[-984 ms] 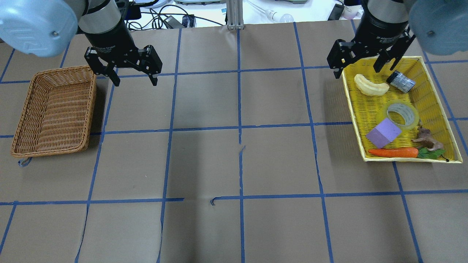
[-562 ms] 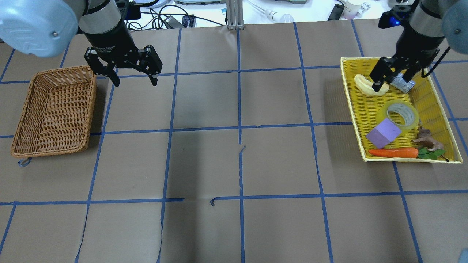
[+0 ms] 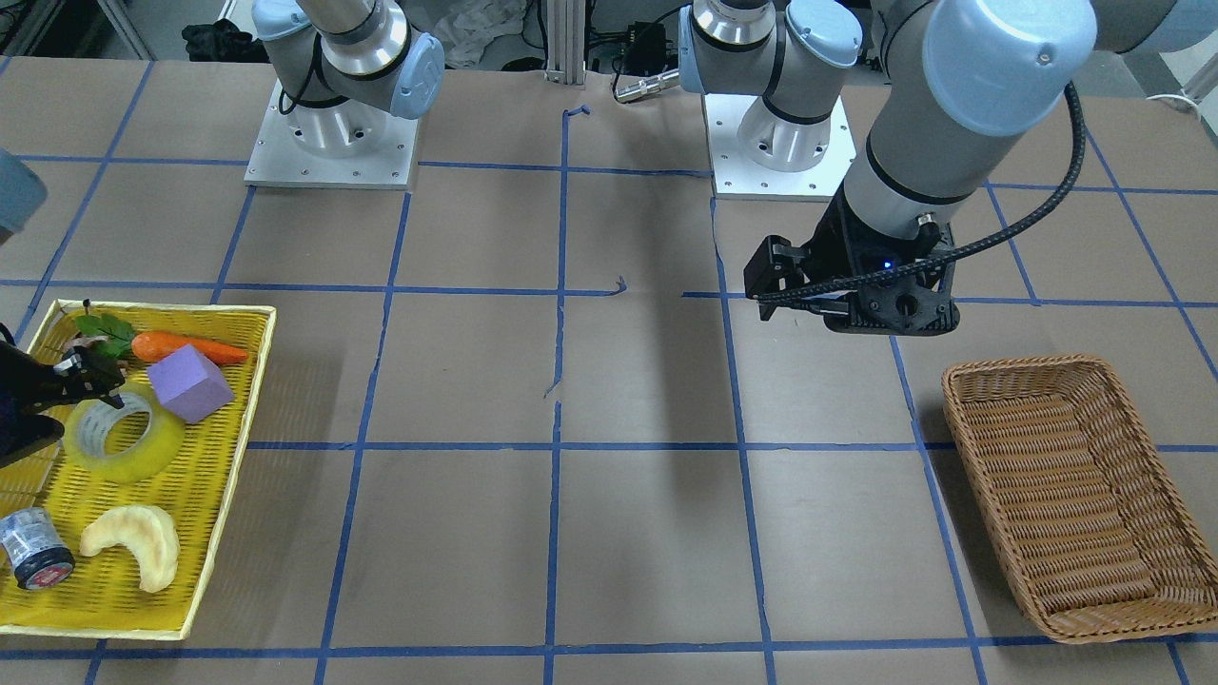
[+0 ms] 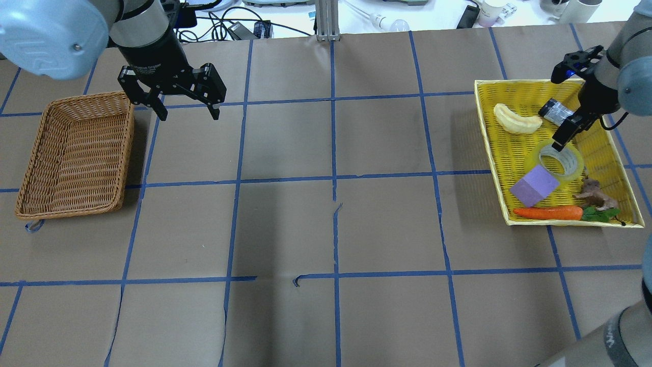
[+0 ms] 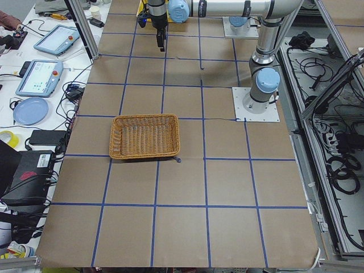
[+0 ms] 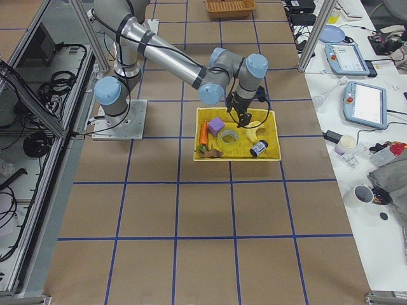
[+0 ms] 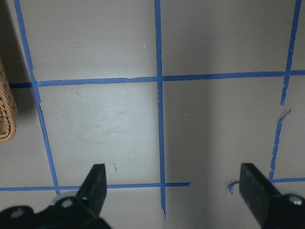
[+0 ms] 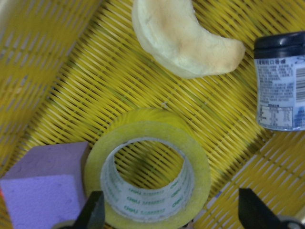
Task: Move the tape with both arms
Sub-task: 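Lower the right gripper into the yellow basket onto the tape roll, then close the right gripper on the tape roll rim and lift it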
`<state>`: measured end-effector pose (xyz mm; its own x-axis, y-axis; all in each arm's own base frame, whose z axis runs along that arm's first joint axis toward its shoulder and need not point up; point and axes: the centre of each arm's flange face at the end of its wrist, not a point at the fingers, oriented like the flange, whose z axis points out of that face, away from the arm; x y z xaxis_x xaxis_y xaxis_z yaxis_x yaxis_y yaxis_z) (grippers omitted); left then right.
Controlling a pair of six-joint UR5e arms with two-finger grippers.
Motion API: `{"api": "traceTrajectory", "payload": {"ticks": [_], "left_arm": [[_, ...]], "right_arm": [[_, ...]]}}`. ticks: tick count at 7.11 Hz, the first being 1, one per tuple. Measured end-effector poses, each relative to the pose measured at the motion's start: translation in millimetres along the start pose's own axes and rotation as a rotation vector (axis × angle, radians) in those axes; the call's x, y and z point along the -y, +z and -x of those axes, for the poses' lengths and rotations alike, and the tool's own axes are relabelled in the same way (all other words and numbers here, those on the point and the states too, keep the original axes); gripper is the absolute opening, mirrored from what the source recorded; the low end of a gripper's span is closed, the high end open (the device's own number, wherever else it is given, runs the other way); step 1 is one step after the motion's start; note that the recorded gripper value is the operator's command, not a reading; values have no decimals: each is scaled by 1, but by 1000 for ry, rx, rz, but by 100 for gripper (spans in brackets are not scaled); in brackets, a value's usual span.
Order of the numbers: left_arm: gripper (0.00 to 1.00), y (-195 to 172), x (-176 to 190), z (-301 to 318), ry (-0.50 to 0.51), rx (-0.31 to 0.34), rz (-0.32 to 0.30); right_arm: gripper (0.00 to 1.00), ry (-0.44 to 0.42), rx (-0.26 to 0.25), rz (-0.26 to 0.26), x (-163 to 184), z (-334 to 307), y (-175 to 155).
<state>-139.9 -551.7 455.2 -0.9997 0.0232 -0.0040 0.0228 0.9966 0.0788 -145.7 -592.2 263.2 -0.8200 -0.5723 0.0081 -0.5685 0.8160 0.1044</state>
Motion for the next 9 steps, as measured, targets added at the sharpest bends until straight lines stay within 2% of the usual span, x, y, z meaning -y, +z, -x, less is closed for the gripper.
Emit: {"api": "traceTrajectory", "payload": {"ticks": [2,3,4,5,6,7,9], "left_arm": [[100,0,0,0,0,0,0],[100,0,0,0,0,-1,0],[100,0,0,0,0,-1,0],[100,0,0,0,1,-1,1],[100,1,0,0,2,-1,1],[100,1,1,0,3,-1,2],[100,1,1,0,3,0,2]], "right_arm": [[94,2,-35,-19,-9,-11,26],[88,4,-35,-20,-10,-13,35],[79,5,-30,-19,-9,-15,42],[55,6,-23,-16,-9,-17,49],[23,9,-15,-12,-9,-20,55],[3,15,-11,-10,-10,-22,58],[0,24,-17,-12,-11,-24,55]]}}
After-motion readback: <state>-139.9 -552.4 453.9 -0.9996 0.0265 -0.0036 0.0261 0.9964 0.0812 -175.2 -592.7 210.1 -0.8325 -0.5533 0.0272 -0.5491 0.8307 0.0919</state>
